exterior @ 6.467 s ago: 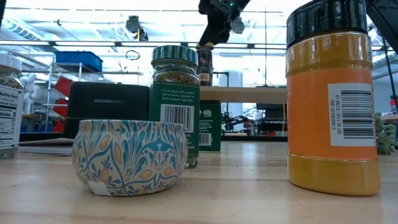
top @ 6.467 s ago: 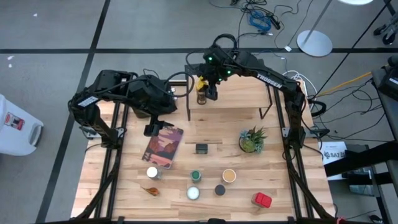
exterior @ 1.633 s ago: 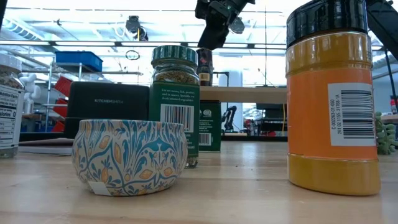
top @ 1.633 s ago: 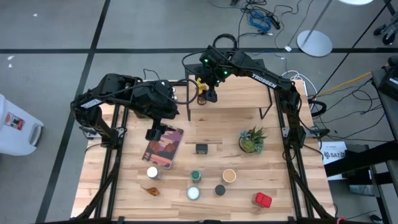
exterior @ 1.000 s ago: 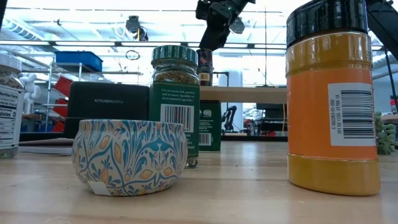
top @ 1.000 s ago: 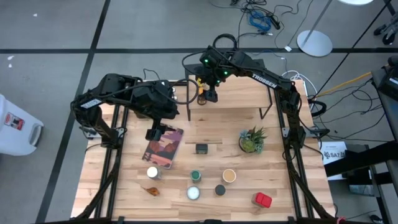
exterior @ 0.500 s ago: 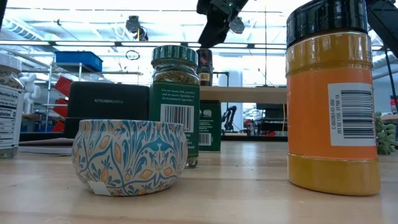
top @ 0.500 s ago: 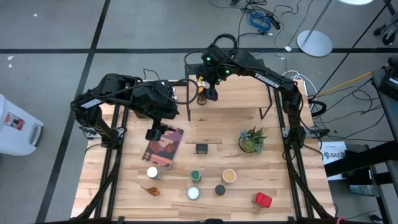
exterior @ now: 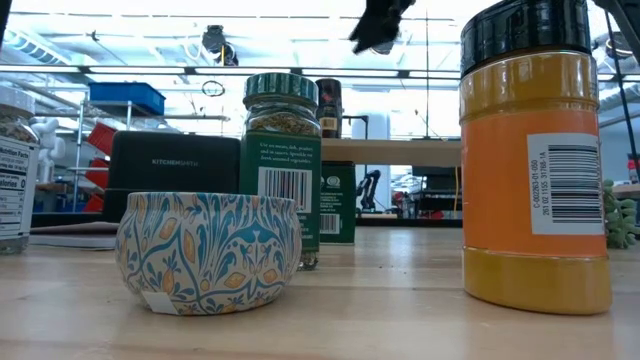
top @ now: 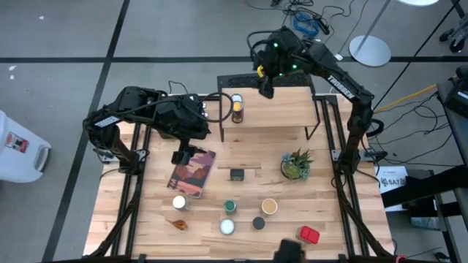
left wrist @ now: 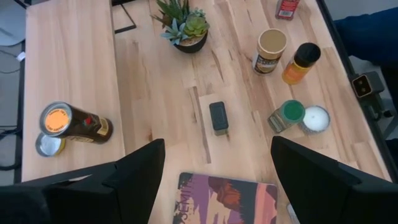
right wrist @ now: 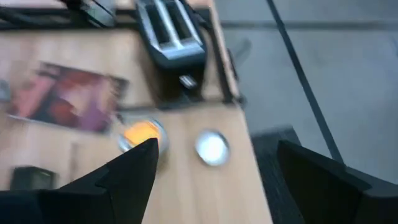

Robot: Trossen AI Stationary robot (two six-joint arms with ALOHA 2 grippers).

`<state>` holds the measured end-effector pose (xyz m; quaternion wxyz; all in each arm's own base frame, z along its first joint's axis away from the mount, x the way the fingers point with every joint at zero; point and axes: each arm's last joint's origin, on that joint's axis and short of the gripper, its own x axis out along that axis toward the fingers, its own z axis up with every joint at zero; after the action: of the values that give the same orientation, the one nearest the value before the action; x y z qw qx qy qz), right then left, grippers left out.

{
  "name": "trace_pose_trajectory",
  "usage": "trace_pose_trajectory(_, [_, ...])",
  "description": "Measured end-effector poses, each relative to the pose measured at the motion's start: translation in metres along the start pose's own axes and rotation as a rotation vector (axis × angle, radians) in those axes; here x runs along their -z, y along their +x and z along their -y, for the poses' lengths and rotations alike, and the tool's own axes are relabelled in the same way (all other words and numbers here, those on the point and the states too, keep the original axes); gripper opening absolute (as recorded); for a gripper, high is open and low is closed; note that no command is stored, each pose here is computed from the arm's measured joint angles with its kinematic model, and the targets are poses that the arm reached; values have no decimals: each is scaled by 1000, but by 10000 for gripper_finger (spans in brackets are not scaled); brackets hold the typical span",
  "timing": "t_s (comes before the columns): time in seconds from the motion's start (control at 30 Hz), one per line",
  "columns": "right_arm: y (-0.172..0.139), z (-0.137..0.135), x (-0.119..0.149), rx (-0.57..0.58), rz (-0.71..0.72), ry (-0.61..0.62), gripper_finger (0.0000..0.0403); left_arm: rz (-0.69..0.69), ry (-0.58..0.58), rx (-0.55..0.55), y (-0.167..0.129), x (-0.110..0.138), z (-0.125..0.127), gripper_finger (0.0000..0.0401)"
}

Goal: Shelf spices
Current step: Put the black seasoning can on the shelf

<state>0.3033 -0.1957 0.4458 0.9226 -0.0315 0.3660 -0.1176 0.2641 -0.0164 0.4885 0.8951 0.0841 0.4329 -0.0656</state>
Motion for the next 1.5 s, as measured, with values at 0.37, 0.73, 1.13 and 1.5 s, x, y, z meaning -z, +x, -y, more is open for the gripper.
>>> trace_pose_trajectory(0.37, [49,49,60,26,-158,143,246,-2,-6,-16,0,0,0,303])
trace_pose_trajectory(0.73, [122,57,109,-44,35,18,192,-2,-24,-16,0,0,0,303])
trace_pose_trajectory(1.13, [131,51,100,-118,238,-77,185,-20,-16,-36,6,-2,-1,303])
trace_pose_trajectory(1.5, [148,51,110,-160,210,-54,185,-50,-11,-32,20,-6,-2,303])
